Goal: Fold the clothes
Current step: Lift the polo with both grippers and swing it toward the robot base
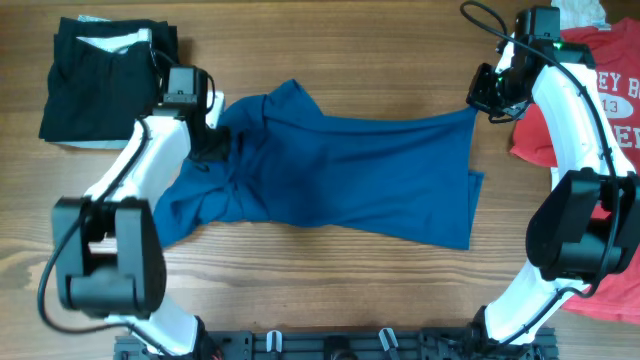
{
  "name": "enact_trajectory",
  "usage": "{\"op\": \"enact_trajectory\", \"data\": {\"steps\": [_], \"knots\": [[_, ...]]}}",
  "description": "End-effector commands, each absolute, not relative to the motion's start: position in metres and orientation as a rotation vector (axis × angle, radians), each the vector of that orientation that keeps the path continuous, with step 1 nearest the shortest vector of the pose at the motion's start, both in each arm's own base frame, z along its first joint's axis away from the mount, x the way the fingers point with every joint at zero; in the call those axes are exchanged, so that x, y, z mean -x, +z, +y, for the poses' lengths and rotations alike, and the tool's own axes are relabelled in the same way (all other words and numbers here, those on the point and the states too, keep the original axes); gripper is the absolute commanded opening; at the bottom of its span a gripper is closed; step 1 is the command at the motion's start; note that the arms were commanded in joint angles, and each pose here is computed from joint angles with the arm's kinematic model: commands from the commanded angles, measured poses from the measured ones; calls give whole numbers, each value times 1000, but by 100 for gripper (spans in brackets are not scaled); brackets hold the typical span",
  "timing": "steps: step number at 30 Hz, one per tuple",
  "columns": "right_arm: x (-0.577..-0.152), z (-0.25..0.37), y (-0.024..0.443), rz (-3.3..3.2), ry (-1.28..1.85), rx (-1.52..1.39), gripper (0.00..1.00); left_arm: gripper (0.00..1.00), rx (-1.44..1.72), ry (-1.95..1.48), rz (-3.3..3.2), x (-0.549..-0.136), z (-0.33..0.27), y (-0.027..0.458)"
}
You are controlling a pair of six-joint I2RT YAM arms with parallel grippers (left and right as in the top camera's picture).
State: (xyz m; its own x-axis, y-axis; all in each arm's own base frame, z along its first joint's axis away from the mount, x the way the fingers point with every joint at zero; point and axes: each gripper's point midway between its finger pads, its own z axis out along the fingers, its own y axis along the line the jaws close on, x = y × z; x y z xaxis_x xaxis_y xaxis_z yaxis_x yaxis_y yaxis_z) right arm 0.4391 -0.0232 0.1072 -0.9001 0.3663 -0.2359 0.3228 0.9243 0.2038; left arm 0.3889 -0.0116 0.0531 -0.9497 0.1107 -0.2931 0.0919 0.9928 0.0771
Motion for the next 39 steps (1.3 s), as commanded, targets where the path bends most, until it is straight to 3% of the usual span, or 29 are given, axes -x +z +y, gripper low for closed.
{"op": "enact_trajectory", "data": {"steps": [1, 5, 10, 18, 25, 33, 39], "knots": [[-444, -24, 126, 2764, 242, -486, 4, 4, -38, 101, 2590, -409, -6, 145], [-443, -24, 152, 2705, 244, -473, 4, 4, -19, 107, 2457, -402, -3, 197], [-429, -25, 229, 2527, 237, -436, 4, 4, 38, 83, 2248, -383, -1, 274], [-344, -28, 394, 2208, 183, -381, 4, 4, 153, 14, 1767, -298, 9, 446], [-228, -18, 518, 1889, 146, -317, 4, 4, 158, -31, 1384, -179, 15, 561], [-124, -10, 570, 1685, 107, -280, 4, 4, 104, -79, 1232, -99, 10, 609], [-97, -11, 590, 1585, 83, -280, 4, 4, 107, -19, 1197, -76, 17, 621]]}}
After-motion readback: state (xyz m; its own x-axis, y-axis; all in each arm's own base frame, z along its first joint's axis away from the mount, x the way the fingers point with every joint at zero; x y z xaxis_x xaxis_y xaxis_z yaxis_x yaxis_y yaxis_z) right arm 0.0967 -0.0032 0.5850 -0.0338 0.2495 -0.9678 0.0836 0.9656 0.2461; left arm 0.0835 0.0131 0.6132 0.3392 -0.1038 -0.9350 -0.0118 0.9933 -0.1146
